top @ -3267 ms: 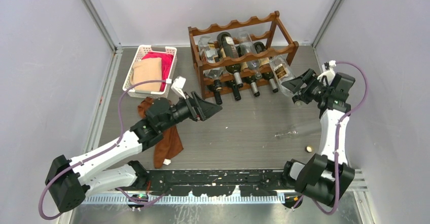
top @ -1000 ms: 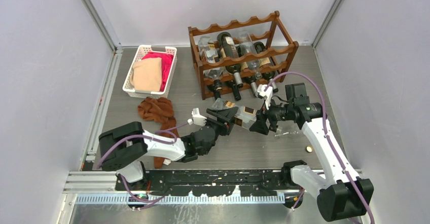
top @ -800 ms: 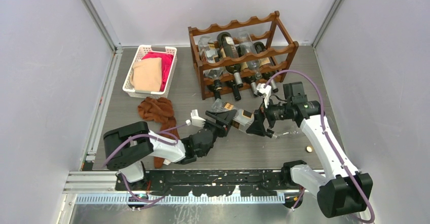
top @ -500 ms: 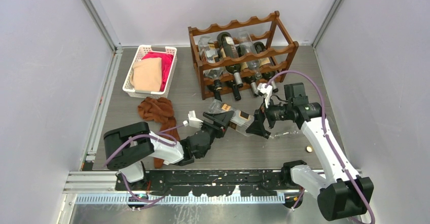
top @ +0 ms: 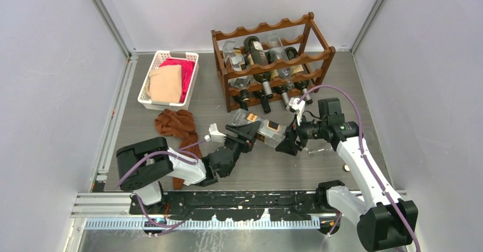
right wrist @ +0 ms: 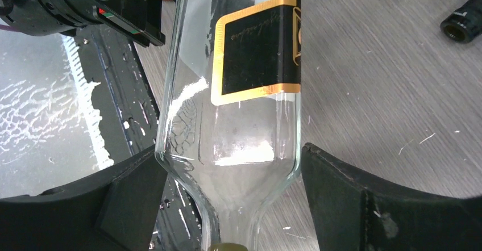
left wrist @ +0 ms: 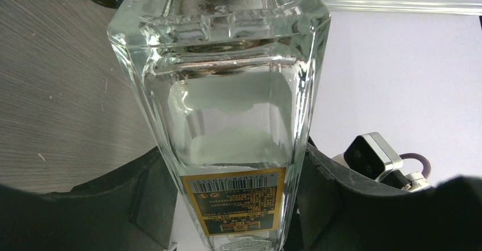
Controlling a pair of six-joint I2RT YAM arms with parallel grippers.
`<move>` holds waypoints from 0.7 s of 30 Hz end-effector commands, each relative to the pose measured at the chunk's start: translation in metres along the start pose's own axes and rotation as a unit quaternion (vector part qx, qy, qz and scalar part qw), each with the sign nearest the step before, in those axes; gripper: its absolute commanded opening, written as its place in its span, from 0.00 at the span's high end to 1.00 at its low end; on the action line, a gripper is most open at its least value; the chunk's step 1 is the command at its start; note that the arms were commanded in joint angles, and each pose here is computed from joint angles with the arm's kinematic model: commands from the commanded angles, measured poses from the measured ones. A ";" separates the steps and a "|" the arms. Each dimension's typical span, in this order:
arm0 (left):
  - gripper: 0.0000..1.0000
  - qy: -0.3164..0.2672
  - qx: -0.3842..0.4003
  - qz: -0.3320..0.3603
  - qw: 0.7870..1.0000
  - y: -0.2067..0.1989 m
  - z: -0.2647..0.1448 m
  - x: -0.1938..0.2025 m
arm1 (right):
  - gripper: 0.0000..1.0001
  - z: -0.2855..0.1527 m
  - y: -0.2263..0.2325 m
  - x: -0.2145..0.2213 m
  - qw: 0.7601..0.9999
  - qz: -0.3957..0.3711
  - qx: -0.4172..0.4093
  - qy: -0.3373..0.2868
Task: Put the wine bottle on the wine rack
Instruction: Adjust the wine bottle.
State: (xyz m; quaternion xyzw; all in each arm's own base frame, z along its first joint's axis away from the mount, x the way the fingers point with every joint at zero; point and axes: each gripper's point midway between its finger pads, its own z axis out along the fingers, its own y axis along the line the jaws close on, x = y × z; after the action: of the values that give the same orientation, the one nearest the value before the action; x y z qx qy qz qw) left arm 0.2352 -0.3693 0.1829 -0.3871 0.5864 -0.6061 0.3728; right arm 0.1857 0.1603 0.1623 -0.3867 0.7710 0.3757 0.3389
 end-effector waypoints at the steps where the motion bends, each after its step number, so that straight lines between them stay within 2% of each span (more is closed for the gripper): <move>1: 1.00 -0.021 0.101 -0.103 0.989 -0.076 -0.001 -0.012 | 0.14 -0.001 0.001 -0.021 0.999 -0.036 -0.003 -0.036; 5: 1.00 -0.020 0.097 -0.101 0.990 -0.074 0.000 -0.011 | 0.19 -0.003 0.005 -0.024 0.998 -0.046 -0.010 -0.042; 7: 1.00 -0.019 0.096 -0.102 0.990 -0.074 0.001 -0.009 | 0.27 -0.003 0.006 -0.026 0.998 -0.049 -0.012 -0.043; 9: 1.00 -0.018 0.097 -0.103 0.990 -0.074 0.001 -0.009 | 0.44 -0.004 0.009 -0.026 0.997 -0.057 -0.020 -0.042; 13: 0.98 -0.014 0.097 -0.106 0.990 -0.073 0.001 -0.007 | 0.92 -0.008 0.017 -0.029 0.997 -0.062 -0.035 -0.041; 14: 0.94 -0.011 0.098 -0.108 0.989 -0.073 0.001 -0.006 | 0.98 -0.009 0.020 -0.031 0.997 -0.060 -0.038 -0.042; 17: 0.64 0.001 0.098 -0.108 0.989 -0.070 0.000 -0.002 | 0.99 -0.012 0.027 -0.035 0.996 -0.056 -0.052 -0.045; 21: 0.40 0.012 0.094 -0.104 0.990 -0.066 -0.002 0.001 | 0.99 -0.018 0.035 -0.043 0.995 -0.047 -0.068 -0.056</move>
State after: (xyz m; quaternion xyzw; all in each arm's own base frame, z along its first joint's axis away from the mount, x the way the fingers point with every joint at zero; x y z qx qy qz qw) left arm 0.2350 -0.3699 0.1892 -0.3914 0.5734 -0.6196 0.3662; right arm 0.1883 0.1587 0.1744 -0.4088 0.7564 0.3651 0.3570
